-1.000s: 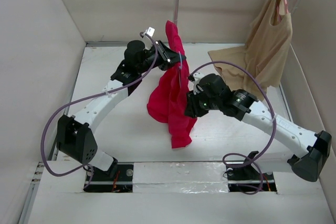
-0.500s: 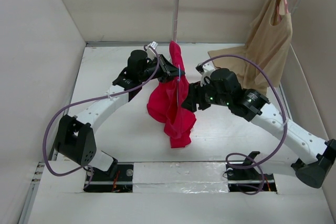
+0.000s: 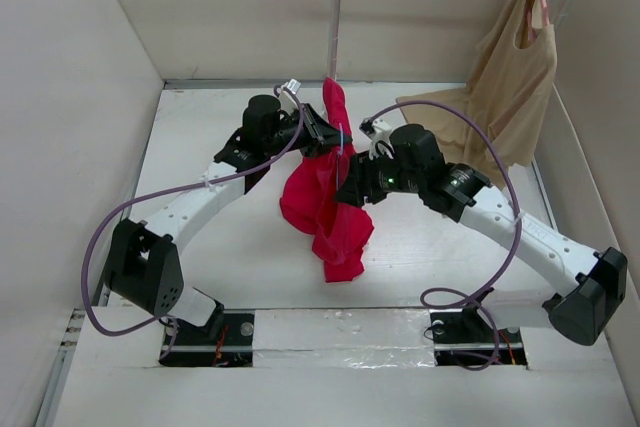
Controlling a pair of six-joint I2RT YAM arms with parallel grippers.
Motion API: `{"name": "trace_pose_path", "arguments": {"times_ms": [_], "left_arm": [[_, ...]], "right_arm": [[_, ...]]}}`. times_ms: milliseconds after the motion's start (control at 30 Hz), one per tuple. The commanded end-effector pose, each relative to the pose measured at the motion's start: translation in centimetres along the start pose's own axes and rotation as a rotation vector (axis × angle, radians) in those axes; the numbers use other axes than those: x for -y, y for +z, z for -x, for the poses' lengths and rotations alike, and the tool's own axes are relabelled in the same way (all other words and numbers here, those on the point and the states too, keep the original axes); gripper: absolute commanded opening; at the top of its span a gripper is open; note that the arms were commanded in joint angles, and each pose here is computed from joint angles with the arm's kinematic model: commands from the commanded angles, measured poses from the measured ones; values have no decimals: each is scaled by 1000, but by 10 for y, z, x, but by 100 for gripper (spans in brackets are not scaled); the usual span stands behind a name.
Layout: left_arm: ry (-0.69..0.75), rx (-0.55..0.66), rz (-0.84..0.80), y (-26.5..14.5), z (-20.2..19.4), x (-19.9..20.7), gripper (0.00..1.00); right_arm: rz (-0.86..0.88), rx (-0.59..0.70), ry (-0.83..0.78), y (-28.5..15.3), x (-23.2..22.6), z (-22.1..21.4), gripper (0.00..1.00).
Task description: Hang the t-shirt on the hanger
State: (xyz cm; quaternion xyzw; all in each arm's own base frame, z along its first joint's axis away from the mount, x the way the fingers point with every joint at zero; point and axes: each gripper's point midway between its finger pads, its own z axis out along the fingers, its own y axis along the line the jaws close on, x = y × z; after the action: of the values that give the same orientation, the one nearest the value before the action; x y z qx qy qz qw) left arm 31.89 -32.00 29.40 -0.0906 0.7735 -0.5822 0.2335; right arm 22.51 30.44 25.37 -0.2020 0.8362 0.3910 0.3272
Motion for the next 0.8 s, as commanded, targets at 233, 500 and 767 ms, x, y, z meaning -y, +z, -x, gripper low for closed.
{"name": "trace_pose_path", "arguments": {"times_ms": [233, 500, 767], "left_arm": [[97, 47, -116, -17, 10, 48, 0], [100, 47, -117, -16, 11, 49, 0], [100, 41, -117, -17, 10, 49, 0]], "right_arm": [[36, 17, 2, 7, 0, 5, 29], [31, 40, -2, -2, -1, 11, 1], [-1, 81, 11, -7, 6, 20, 0]]}}
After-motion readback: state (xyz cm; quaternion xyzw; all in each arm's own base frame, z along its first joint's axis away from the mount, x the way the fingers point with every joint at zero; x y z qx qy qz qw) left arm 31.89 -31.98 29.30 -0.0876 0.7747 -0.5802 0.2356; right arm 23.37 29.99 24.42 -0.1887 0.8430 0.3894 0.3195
